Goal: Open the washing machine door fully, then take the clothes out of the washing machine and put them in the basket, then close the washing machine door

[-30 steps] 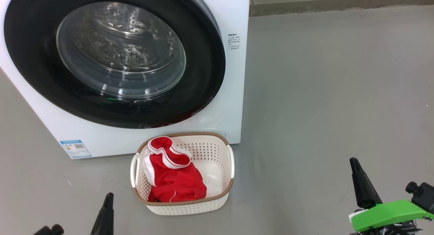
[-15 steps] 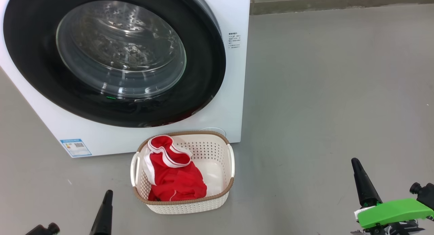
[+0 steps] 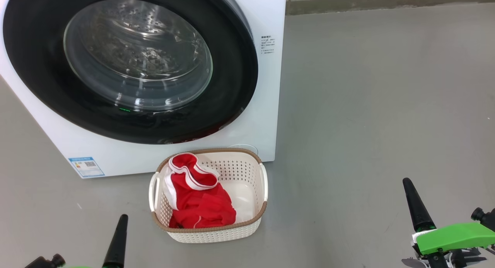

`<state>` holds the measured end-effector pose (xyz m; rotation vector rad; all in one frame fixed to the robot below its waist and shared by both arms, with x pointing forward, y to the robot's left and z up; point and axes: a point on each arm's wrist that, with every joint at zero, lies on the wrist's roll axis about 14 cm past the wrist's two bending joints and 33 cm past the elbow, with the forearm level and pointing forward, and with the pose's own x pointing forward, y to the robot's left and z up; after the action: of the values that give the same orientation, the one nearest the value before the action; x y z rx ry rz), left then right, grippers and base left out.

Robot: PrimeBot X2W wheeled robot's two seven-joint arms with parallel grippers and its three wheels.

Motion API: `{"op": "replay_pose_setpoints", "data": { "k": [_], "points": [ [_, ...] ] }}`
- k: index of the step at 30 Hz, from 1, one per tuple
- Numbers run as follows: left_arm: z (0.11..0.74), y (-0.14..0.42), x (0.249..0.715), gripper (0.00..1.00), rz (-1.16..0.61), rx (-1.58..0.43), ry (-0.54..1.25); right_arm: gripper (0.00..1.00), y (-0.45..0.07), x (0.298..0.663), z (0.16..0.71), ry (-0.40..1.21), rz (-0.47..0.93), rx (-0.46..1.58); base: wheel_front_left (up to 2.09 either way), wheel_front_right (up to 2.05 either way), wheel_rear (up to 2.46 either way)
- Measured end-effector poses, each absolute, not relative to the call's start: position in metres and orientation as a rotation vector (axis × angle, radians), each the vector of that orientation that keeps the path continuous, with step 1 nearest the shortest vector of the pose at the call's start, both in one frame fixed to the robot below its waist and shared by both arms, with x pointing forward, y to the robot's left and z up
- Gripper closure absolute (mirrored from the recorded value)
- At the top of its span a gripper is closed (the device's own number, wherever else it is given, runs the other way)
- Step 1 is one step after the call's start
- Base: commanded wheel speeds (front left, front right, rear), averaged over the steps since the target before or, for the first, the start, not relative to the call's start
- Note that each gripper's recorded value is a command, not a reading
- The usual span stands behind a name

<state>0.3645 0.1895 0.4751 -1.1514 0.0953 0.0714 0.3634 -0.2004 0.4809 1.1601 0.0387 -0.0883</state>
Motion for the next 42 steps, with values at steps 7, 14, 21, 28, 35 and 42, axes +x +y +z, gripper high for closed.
{"op": "replay_pose_setpoints", "data": {
  "k": [7, 14, 21, 28, 35, 42],
  "points": [
    [0.477, 0.189, 0.368, 1.0, 0.067, -1.233, 0.093, 1.0, -0.201, 0.365, 0.479, 0.046, -0.092, 1.234, 0.0, 0.0, 0.0],
    [0.477, 0.188, 0.369, 1.0, 0.062, -1.3, 0.093, 1.0, -0.201, 0.368, 0.481, 0.042, -0.088, 1.299, 0.0, 0.0, 0.0],
    [0.478, 0.188, 0.371, 1.0, 0.059, -1.378, 0.095, 1.0, -0.201, 0.37, 0.48, 0.048, -0.086, 1.385, 0.0, 0.0, 0.0],
    [0.479, 0.188, 0.374, 1.0, 0.056, -1.465, 0.094, 1.0, -0.203, 0.372, 0.48, 0.045, -0.089, 1.473, 0.0, 0.0, 0.0],
    [0.483, 0.188, 0.377, 1.0, 0.043, -1.547, 0.078, 1.0, -0.203, 0.372, 0.479, 0.047, -0.087, 1.547, 0.0, 0.0, 0.0],
    [0.484, 0.188, 0.378, 1.0, 0.038, -1.573, 0.079, 1.0, -0.204, 0.376, 0.483, 0.035, -0.077, 1.584, 0.0, 0.0, 0.0]
  ]
}}
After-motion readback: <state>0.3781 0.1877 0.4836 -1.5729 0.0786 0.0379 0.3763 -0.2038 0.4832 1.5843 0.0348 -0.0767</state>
